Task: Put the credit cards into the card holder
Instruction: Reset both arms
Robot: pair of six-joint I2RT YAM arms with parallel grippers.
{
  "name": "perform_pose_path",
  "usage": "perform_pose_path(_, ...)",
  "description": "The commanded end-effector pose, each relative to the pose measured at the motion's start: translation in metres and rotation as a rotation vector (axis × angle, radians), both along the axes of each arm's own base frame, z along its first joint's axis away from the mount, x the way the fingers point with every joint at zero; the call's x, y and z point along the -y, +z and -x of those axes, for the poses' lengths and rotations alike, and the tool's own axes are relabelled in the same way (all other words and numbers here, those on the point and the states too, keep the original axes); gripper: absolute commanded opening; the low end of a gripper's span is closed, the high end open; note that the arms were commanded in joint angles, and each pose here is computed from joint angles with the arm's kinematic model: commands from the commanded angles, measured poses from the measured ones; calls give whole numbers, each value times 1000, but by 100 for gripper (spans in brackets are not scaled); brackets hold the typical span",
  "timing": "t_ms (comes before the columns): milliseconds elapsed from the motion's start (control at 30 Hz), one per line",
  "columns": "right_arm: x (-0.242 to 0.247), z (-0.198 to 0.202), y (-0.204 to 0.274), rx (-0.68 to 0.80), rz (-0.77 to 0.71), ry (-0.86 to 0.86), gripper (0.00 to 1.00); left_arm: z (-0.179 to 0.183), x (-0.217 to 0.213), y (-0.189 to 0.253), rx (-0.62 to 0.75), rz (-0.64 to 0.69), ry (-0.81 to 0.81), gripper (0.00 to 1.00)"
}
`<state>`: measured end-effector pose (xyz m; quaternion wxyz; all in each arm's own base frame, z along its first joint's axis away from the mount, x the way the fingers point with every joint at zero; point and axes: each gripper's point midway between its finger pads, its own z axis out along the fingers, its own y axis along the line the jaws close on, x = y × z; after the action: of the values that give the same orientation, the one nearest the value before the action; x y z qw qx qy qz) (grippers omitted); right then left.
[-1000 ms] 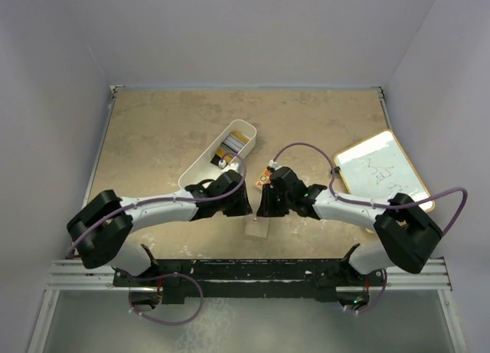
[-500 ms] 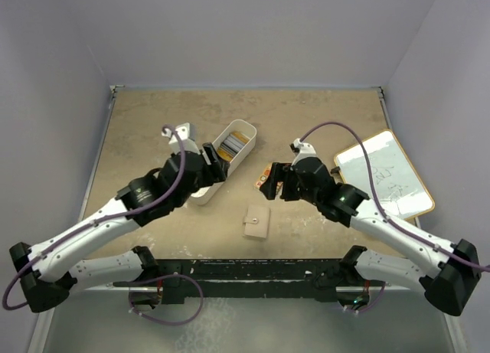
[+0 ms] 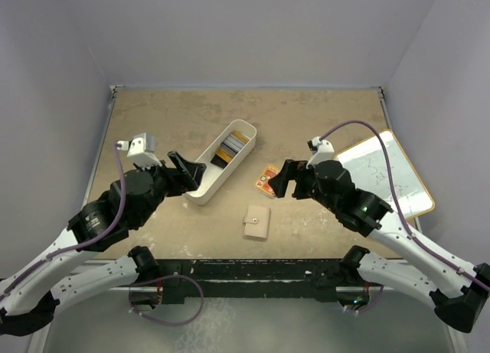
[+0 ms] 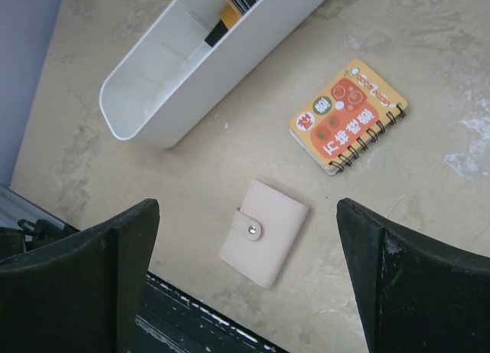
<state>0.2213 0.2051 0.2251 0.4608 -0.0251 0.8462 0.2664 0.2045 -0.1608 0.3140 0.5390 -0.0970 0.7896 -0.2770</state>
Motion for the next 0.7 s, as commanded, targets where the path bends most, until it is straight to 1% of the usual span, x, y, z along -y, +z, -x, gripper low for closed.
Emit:
perform_pose_path(0,1,2,-13,-19,-23,-14,100,1,5,-11,30,2,-41,80)
perform_pose_path(167,7,3,-20,-30,-23,-50,100,-7,0,-34,-4,-36,23,80)
perform_pose_path(300,5,0,-10,33,-21,-15,100,-14,1,-47,-19,-51,65,80)
perform_pose_path(500,0,3,5,58,-60,15,100,-16,9,-53,-19,-33,47,80)
perform_pose_path(667,0,4,0,44,-66,13,100,-14,12,-57,-19,-9,31,80)
